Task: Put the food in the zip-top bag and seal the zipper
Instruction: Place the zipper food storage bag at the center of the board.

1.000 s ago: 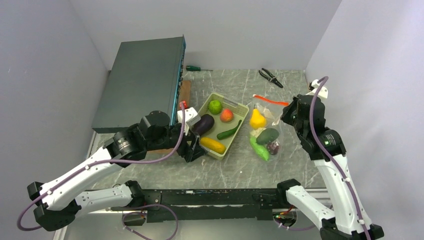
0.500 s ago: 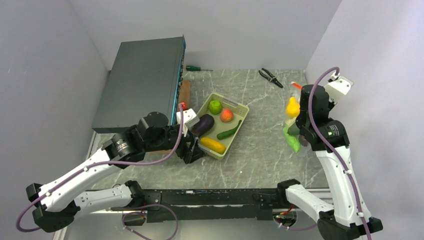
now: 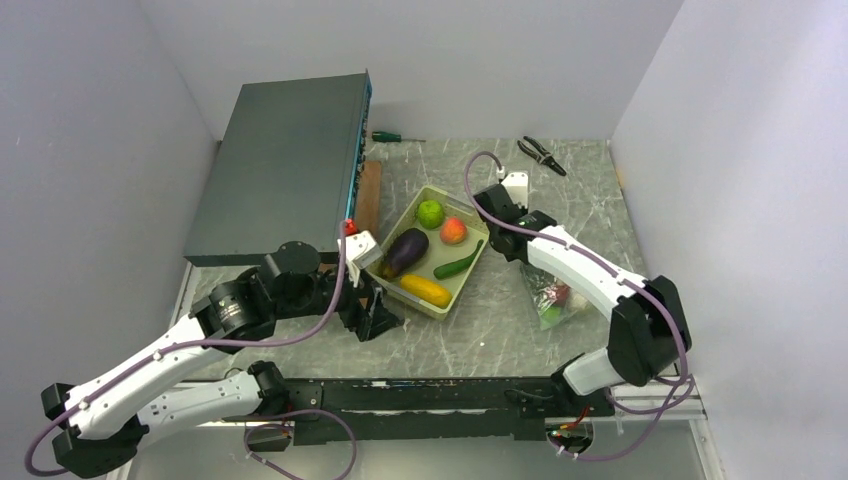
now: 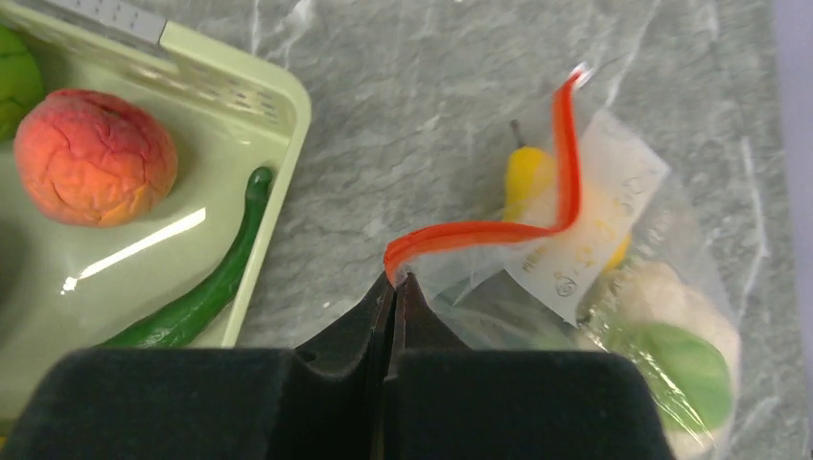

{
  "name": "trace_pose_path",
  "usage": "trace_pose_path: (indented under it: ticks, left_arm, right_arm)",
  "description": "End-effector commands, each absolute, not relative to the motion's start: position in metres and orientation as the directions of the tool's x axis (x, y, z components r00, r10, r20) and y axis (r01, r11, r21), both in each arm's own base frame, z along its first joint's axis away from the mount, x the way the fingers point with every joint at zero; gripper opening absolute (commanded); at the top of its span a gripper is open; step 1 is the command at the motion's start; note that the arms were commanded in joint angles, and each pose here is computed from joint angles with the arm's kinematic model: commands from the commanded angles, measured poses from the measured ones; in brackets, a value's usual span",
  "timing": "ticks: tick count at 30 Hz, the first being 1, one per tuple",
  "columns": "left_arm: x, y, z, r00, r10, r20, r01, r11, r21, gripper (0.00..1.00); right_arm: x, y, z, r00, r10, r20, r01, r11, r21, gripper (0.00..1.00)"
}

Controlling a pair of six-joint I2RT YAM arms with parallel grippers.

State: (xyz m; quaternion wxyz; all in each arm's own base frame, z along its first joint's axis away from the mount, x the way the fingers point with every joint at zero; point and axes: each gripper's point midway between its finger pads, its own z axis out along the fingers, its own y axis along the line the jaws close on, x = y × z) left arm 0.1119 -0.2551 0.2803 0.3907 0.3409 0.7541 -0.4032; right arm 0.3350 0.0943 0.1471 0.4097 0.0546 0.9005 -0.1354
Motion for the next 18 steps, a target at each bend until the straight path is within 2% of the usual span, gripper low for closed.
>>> trace_pose_path:
  ticks: [1, 5, 7, 11, 14, 17, 18]
  left_arm:
    - [0.109, -0.254, 0.284, -0.470, 0.148, -0.870, 0.821, 0.434, -0.370, 0.80]
    - [0.112, -0.255, 0.282, -0.464, 0.136, -0.876, 0.820, 0.440, -0.366, 0.80]
    - [0.113, -0.256, 0.279, -0.462, 0.132, -0.877, 0.820, 0.439, -0.366, 0.80]
    - [0.114, -0.256, 0.271, -0.455, 0.124, -0.882, 0.821, 0.442, -0.361, 0.80]
    - [0.116, -0.253, 0.263, -0.449, 0.123, -0.885, 0.817, 0.457, -0.351, 0.81]
    - [0.118, -0.251, 0.259, -0.451, 0.123, -0.884, 0.810, 0.472, -0.347, 0.81]
    - [0.119, -0.250, 0.260, -0.450, 0.120, -0.885, 0.807, 0.478, -0.346, 0.81]
  right_arm:
    - [0.356, 0.116, 0.158, -0.601, 0.038, -0.798, 0.173, 0.981, -0.084, 0.00]
    - [0.369, 0.118, 0.160, -0.586, 0.058, -0.808, 0.177, 0.983, -0.057, 0.00]
    - [0.376, 0.105, 0.162, -0.571, 0.096, -0.815, 0.232, 0.972, -0.048, 0.00]
    - [0.394, 0.061, 0.159, -0.531, 0.282, -0.799, 0.360, 0.929, 0.089, 0.00]
    - [0.404, 0.041, 0.150, -0.514, 0.393, -0.762, 0.396, 0.897, 0.196, 0.00]
    - [0.411, 0.052, 0.147, -0.556, 0.405, -0.725, 0.329, 0.909, 0.256, 0.13]
    - [0.412, 0.058, 0.148, -0.571, 0.400, -0.716, 0.302, 0.914, 0.270, 0.20]
